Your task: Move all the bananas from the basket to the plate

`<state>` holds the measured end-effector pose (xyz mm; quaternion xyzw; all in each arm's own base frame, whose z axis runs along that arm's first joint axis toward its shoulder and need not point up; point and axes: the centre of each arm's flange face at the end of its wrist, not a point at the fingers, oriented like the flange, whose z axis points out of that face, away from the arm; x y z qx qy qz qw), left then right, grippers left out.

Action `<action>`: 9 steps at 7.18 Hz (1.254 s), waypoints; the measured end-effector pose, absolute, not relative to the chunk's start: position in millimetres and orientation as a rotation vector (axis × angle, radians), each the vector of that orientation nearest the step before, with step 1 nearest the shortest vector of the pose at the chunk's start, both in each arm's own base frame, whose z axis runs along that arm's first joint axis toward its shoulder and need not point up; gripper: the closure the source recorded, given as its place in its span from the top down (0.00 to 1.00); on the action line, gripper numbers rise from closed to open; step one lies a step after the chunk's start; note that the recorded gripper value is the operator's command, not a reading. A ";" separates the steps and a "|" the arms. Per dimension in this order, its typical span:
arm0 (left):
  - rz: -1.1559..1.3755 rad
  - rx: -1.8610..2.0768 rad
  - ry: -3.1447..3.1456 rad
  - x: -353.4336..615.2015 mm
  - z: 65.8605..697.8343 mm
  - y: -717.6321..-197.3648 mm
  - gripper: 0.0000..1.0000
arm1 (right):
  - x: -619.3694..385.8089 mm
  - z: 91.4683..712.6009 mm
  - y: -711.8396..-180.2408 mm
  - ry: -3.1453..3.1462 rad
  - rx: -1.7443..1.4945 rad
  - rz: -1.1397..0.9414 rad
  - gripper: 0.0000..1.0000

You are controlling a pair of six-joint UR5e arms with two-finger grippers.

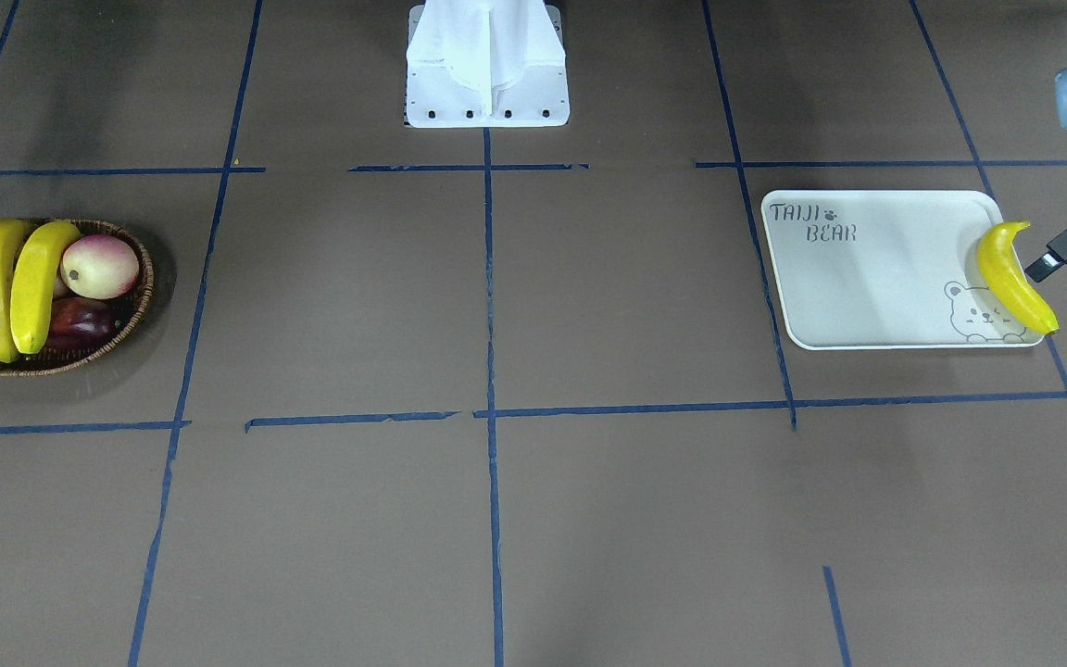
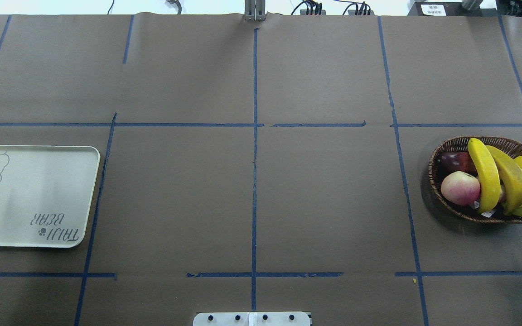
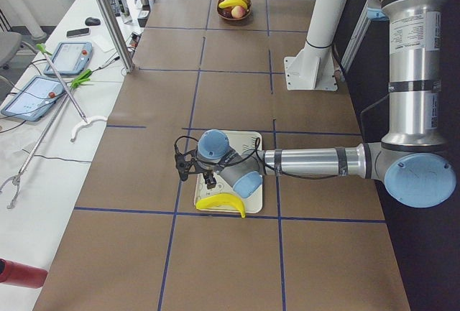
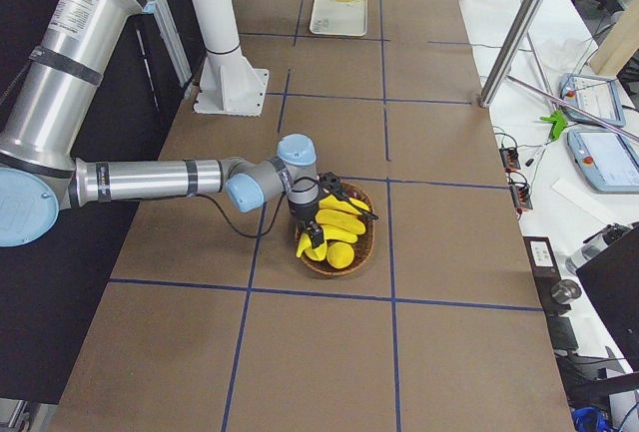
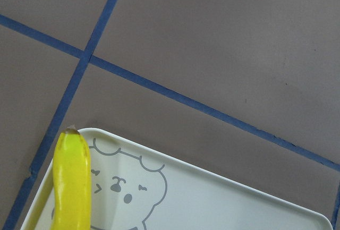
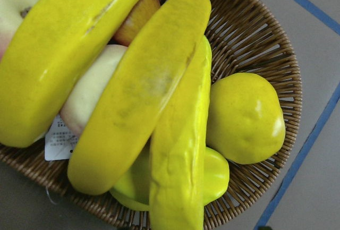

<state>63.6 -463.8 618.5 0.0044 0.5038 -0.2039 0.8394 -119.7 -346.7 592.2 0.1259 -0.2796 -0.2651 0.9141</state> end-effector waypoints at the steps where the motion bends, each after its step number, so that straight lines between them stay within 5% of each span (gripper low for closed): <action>1: -0.431 0.009 1.065 63.5 618.8 -463.5 1.00 | -131.3 591.2 -347.9 -0.555 0.271 -0.584 0.69; 5: -0.431 0.007 1.064 64.0 619.7 -463.0 1.00 | -144.9 601.9 -349.2 -0.510 0.286 -0.719 0.44; 7: -0.432 0.008 1.063 64.1 619.7 -463.5 1.00 | -143.7 606.8 -349.9 -0.507 0.285 -0.739 0.03; 9: -0.431 0.010 1.063 64.1 619.1 -463.8 1.00 | -126.9 604.6 -359.3 -0.516 0.282 -0.692 0.00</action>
